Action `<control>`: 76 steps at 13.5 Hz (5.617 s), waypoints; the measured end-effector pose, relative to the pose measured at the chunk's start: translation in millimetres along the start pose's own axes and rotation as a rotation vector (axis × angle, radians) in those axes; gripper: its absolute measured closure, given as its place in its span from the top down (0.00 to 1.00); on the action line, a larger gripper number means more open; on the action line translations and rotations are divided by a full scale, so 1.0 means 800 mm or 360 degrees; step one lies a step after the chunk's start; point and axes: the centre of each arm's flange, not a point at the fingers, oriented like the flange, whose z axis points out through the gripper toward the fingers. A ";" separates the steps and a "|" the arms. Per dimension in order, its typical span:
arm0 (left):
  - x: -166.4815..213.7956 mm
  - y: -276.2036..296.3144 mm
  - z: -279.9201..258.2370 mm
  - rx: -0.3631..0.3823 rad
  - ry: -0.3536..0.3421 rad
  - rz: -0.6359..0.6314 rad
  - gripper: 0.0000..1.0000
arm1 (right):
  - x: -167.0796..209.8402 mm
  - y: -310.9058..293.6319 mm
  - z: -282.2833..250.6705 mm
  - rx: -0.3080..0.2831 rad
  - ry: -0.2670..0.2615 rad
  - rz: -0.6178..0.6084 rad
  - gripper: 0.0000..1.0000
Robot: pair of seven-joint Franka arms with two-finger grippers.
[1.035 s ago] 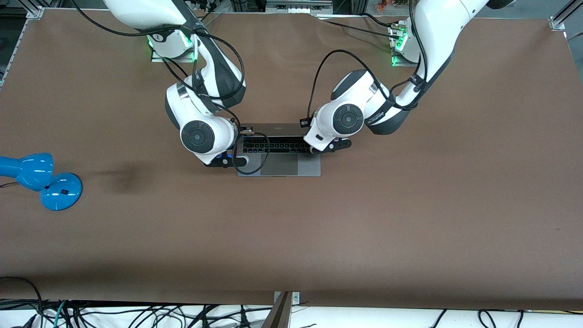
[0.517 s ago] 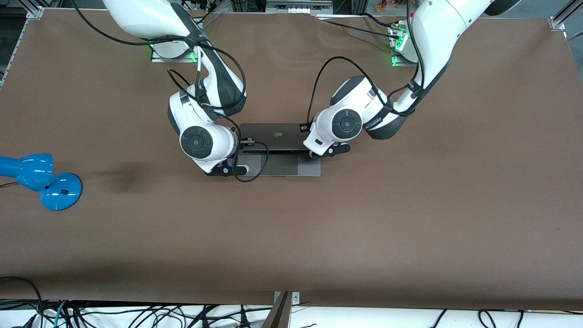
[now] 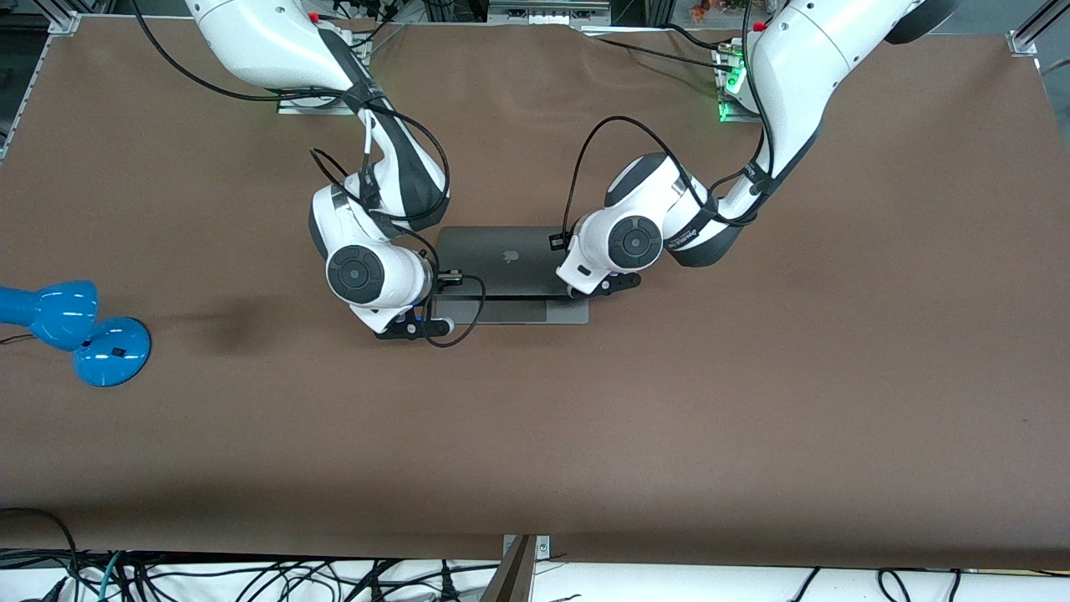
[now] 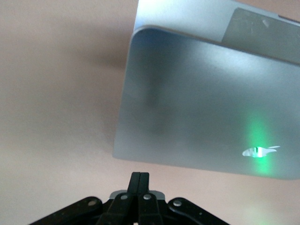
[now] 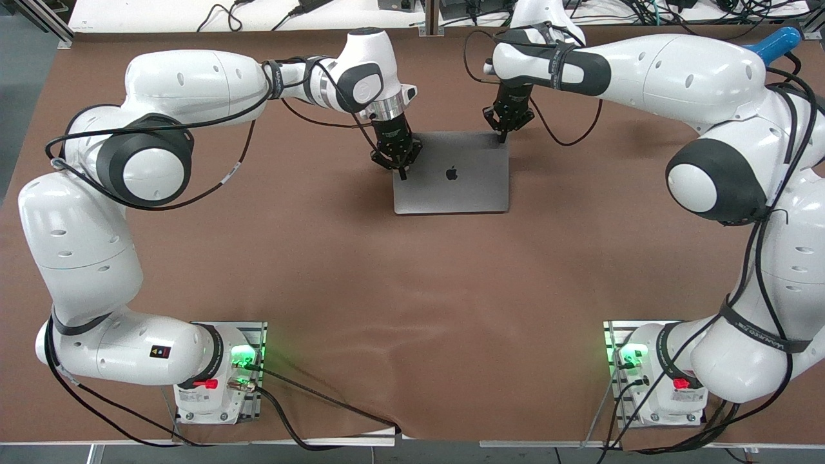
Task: Close laptop with both arms from behind
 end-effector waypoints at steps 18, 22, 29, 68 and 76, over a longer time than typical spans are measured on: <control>0.057 0.000 0.053 -0.0037 0.0015 -0.0021 0.01 | 0.029 0.002 0.041 0.0021 0.0105 -0.0055 0.01; 0.072 0.001 0.059 -0.0033 0.0033 -0.0031 0.01 | 0.037 0.004 0.057 0.0023 0.0126 -0.0057 0.01; 0.078 0.001 0.060 -0.0031 0.0020 -0.0049 0.01 | 0.047 0.006 0.080 0.0024 0.0159 -0.0076 0.01; -0.067 -0.216 -0.353 0.0345 0.0362 0.0346 1.00 | -0.077 0.376 -0.405 -0.0047 0.0379 0.0186 1.00; -0.102 -0.323 -0.423 0.0325 0.0492 0.0437 1.00 | -0.110 0.409 -0.429 -0.0175 0.0489 0.0241 1.00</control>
